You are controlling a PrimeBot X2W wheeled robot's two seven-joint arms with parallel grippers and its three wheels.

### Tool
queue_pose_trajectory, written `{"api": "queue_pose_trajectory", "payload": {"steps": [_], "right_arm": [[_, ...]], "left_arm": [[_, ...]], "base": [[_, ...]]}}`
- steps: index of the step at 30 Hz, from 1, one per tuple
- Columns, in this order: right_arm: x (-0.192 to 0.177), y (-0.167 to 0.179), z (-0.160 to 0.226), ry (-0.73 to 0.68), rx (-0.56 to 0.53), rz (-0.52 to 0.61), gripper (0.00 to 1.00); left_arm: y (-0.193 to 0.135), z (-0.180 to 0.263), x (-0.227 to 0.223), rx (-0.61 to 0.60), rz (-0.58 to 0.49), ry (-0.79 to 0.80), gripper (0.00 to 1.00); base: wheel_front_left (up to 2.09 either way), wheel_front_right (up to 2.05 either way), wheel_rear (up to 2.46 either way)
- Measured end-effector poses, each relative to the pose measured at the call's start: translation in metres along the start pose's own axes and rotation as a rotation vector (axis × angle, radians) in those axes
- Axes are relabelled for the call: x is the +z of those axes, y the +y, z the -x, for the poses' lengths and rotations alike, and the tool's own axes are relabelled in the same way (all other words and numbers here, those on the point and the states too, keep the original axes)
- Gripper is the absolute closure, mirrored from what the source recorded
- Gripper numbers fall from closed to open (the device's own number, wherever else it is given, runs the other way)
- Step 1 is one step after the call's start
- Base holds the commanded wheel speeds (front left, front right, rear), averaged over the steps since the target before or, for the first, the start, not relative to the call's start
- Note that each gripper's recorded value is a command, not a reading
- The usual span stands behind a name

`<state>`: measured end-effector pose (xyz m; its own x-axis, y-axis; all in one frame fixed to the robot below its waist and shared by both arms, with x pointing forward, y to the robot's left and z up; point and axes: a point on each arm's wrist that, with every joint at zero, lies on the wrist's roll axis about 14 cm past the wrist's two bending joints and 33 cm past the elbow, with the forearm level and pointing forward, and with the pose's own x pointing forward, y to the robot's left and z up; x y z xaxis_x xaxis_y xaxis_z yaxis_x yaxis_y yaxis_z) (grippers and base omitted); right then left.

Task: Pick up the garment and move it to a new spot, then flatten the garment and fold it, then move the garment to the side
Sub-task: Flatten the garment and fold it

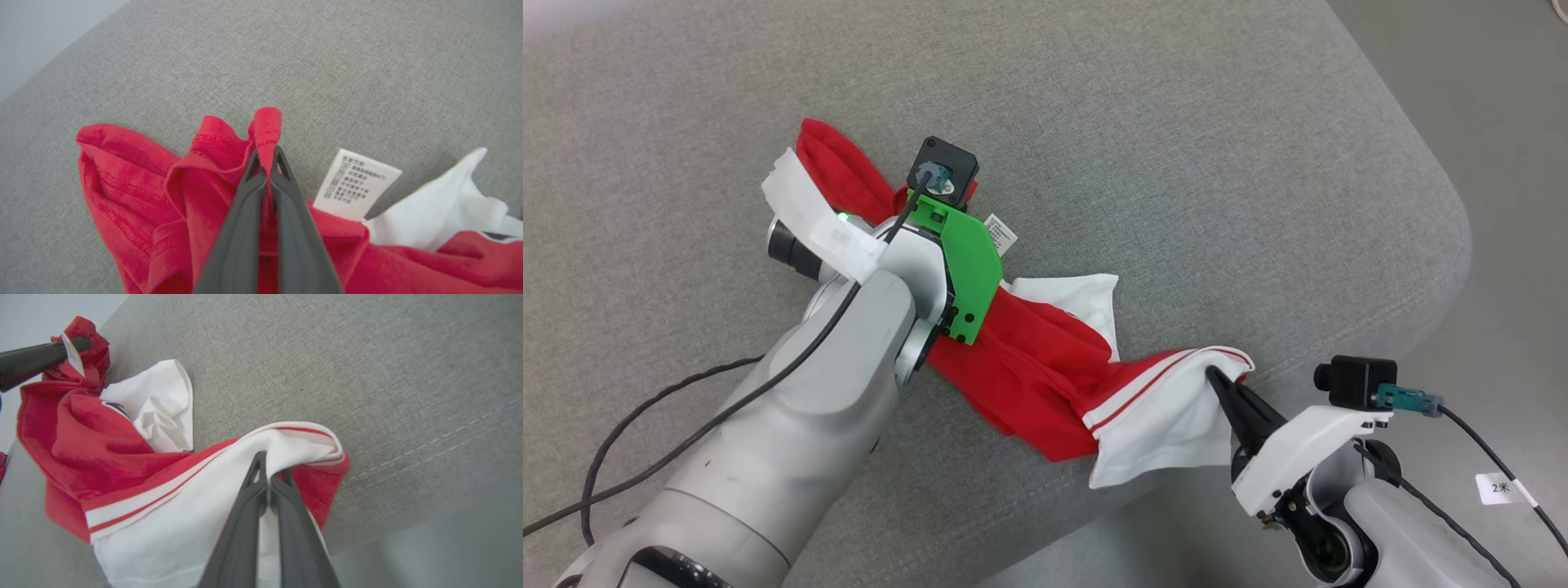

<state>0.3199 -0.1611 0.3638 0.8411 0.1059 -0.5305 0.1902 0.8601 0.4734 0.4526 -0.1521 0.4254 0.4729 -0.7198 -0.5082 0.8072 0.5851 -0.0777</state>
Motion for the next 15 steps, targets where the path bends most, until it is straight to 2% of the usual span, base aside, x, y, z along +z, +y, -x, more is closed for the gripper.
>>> {"api": "queue_pose_trajectory", "payload": {"steps": [3, 7, 15], "right_arm": [[0.011, -0.001, -0.001, -0.051, 0.005, -0.017, 1.00], [0.044, 0.002, -0.001, -0.169, 0.031, -0.098, 1.00], [0.120, 0.028, 0.002, -0.386, 0.176, -0.155, 1.00]], "left_arm": [[0.002, 0.002, 0.005, 0.008, 0.017, -0.025, 1.00], [0.010, 0.008, 0.016, 0.034, 0.031, -0.071, 1.00], [0.036, 0.032, 0.057, 0.103, 0.133, -0.241, 1.00]], "base": [[0.00, 0.00, 0.00], [0.00, 0.00, 0.00], [0.00, 0.00, 0.00]]}}
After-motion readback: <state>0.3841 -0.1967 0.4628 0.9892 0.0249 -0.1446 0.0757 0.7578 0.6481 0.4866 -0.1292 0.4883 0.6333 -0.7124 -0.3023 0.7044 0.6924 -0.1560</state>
